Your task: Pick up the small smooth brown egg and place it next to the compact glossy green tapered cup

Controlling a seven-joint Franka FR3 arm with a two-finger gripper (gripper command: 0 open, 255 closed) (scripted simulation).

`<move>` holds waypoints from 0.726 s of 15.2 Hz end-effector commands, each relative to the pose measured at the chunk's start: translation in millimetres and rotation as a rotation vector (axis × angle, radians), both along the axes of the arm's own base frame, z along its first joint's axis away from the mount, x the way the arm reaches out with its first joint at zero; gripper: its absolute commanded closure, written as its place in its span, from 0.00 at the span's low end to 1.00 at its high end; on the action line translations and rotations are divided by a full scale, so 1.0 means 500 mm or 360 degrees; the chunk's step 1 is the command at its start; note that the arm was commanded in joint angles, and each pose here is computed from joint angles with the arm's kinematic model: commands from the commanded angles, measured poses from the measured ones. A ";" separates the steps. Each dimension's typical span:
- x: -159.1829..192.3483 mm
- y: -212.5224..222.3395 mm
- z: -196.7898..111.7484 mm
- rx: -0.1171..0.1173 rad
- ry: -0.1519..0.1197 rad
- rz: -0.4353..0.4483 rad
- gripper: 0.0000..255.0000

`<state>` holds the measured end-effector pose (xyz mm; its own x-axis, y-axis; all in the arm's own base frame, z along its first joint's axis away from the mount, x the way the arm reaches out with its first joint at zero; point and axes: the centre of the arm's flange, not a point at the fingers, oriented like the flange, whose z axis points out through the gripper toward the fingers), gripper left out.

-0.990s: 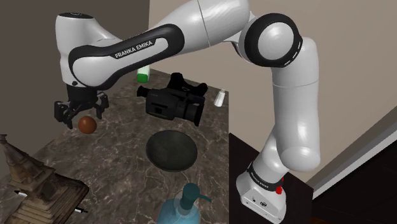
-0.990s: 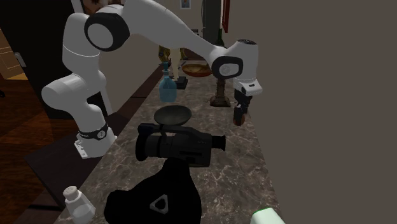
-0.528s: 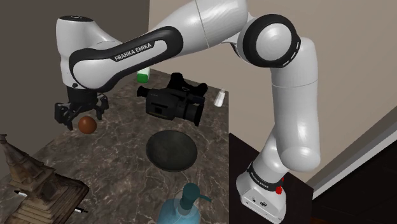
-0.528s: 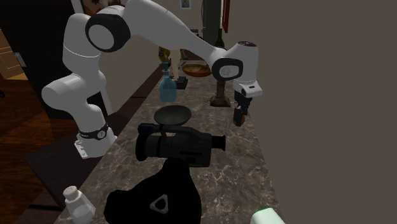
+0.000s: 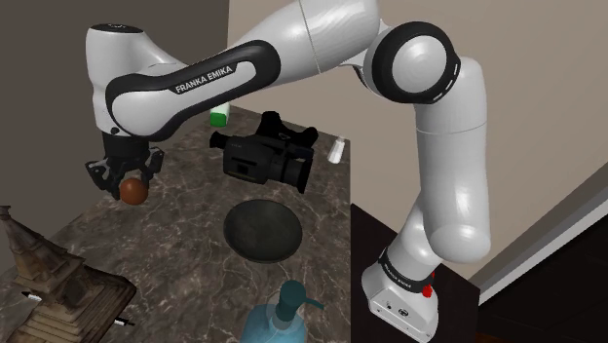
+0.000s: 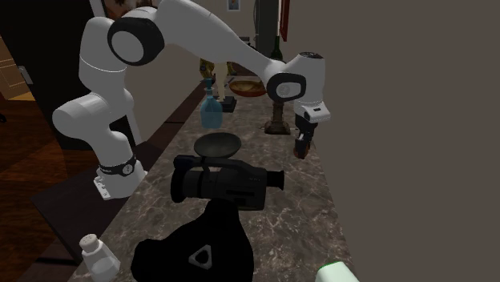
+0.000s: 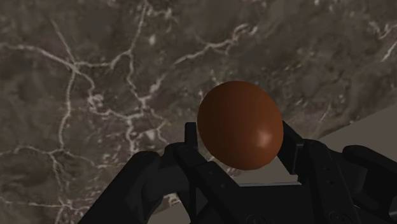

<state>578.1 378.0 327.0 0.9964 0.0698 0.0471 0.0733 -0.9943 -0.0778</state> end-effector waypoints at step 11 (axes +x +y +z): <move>0.000 0.000 0.084 0.0000 0.0000 0.0000 1.00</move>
<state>576.9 377.5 363.6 0.9964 0.0701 0.0471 0.0736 -0.9942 -0.0779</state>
